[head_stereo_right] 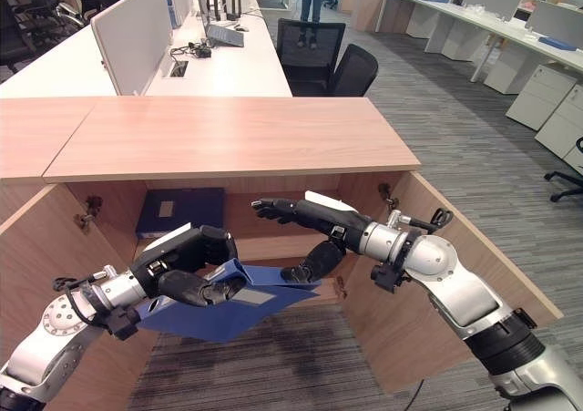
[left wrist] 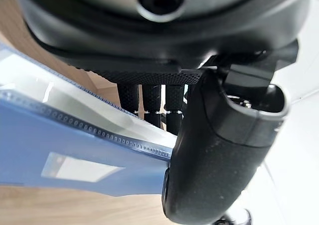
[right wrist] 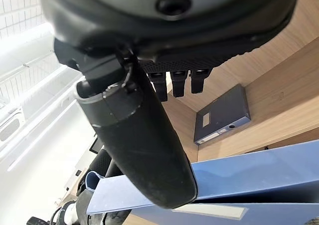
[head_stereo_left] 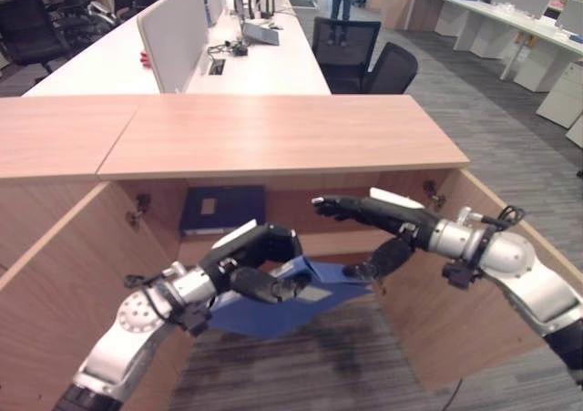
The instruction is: Put the empty folder in the office cabinet
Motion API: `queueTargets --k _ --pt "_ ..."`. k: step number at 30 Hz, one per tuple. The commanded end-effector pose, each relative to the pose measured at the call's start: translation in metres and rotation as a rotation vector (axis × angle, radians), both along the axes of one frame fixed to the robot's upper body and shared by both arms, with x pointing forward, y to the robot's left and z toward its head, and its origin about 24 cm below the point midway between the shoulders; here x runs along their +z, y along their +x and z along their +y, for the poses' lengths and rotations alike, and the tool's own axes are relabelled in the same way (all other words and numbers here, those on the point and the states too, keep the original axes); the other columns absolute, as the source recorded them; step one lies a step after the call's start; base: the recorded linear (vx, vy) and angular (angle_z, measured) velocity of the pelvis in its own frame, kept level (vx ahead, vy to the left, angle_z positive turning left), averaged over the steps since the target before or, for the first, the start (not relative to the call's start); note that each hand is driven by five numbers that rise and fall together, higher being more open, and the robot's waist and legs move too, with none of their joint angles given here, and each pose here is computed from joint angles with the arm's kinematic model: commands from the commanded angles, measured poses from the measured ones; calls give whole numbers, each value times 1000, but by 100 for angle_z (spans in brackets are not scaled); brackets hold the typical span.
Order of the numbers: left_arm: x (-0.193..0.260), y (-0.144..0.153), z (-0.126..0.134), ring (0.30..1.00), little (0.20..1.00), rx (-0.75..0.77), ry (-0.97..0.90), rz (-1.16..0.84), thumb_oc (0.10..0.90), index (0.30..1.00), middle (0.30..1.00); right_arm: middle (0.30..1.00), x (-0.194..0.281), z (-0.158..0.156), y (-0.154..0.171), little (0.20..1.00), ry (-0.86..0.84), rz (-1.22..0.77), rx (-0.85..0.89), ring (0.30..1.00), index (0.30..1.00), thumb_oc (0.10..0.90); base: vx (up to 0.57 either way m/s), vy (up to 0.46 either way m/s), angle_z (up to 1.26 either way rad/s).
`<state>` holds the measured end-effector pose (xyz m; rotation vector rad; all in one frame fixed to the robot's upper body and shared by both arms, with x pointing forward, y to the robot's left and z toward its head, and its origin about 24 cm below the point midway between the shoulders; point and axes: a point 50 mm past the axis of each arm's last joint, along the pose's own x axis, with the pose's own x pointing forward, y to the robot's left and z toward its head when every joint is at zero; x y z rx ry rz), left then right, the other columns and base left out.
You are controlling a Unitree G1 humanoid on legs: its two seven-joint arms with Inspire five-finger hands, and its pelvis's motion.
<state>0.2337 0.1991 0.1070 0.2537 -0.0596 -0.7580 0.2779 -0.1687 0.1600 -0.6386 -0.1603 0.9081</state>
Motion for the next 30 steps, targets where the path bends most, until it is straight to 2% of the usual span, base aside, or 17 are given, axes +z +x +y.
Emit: queueTargets --k 1,20,30 --pt "66 14 -14 300 300 -79 5 -380 400 300 300 900 51 19 -2 900 18 -215 118 900 900 800 0 0 0" --pt "59 24 6 300 300 17 250 -404 400 300 300 900 97 2 -4 900 -38 -299 108 900 900 800 0 0 0" --pt "68 27 -2 300 300 51 164 -462 400 300 300 900 85 13 -6 900 -37 -264 149 900 900 800 -2 -1 -1"
